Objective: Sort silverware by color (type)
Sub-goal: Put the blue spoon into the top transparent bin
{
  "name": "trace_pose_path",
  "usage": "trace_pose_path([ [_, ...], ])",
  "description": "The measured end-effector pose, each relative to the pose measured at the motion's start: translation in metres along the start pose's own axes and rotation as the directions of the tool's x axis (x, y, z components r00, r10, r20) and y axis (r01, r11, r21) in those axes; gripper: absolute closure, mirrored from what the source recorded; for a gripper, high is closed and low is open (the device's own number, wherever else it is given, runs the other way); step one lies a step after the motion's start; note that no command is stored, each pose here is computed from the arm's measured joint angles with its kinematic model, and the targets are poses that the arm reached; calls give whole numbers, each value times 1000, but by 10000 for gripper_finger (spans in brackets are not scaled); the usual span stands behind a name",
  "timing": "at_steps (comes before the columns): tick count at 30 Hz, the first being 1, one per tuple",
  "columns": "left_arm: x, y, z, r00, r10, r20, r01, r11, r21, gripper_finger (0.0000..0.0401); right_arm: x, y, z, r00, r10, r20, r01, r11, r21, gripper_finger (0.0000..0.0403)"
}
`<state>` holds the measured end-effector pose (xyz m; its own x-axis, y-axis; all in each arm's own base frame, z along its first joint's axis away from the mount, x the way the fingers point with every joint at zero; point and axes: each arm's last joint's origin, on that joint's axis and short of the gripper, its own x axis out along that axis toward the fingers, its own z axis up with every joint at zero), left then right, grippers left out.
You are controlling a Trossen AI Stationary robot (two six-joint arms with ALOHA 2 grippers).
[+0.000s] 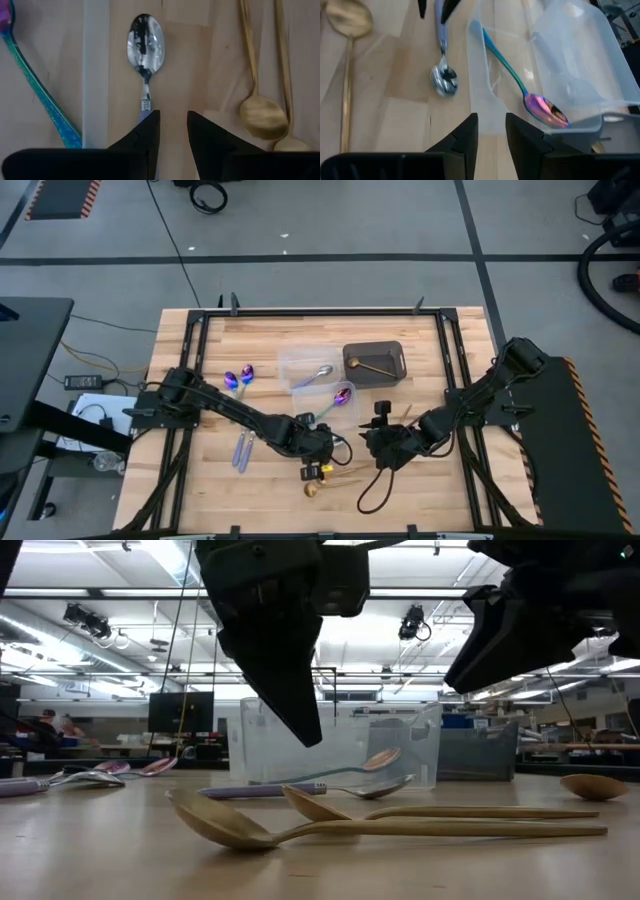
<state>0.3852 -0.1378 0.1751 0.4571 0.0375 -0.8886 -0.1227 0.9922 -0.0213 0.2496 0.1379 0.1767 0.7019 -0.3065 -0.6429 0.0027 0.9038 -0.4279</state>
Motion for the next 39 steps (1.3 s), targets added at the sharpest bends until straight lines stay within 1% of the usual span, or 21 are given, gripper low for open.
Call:
trace_pose_path([
  [6,-1,-3,0,1000,3,17,-3,1000,-16,296,-1,-2,0,1000,-28,2,28,1000,9,295],
  [8,5,-4,0,1000,5,14,-4,1000,-20,296,-1,-2,0,1000,-28,1,28,1000,12,298],
  [10,10,-7,0,999,26,-25,-26,1000,-8,296,-1,-2,0,1000,-27,3,27,1000,14,300],
  [13,14,-15,9,997,56,-58,-54,998,32,296,-1,-2,-1,1000,-29,-4,29,999,21,303],
  [16,18,-18,11,981,135,-137,-125,989,79,296,-1,-2,-1,1000,-28,-4,28,999,29,304],
  [18,20,-19,12,973,160,-165,-146,985,94,296,-1,-2,-1,1000,-28,-4,28,999,32,304],
  [21,20,-19,16,972,168,-161,-154,984,94,296,-1,-2,-1,1000,-24,-4,24,999,38,304],
  [26,23,-11,17,967,188,-174,-179,982,67,293,-2,0,-1,1000,-13,-3,13,999,50,305],
  [29,26,-10,17,965,193,-180,-182,980,77,278,-3,1,-1,1000,-11,-2,11,999,52,305],
  [35,40,-10,10,953,218,-210,-199,974,112,220,-3,2,-1,1000,-7,6,7,999,54,304],
  [39,40,-10,10,952,218,-215,-194,973,127,209,-3,2,0,1000,-6,9,6,998,55,305],
])
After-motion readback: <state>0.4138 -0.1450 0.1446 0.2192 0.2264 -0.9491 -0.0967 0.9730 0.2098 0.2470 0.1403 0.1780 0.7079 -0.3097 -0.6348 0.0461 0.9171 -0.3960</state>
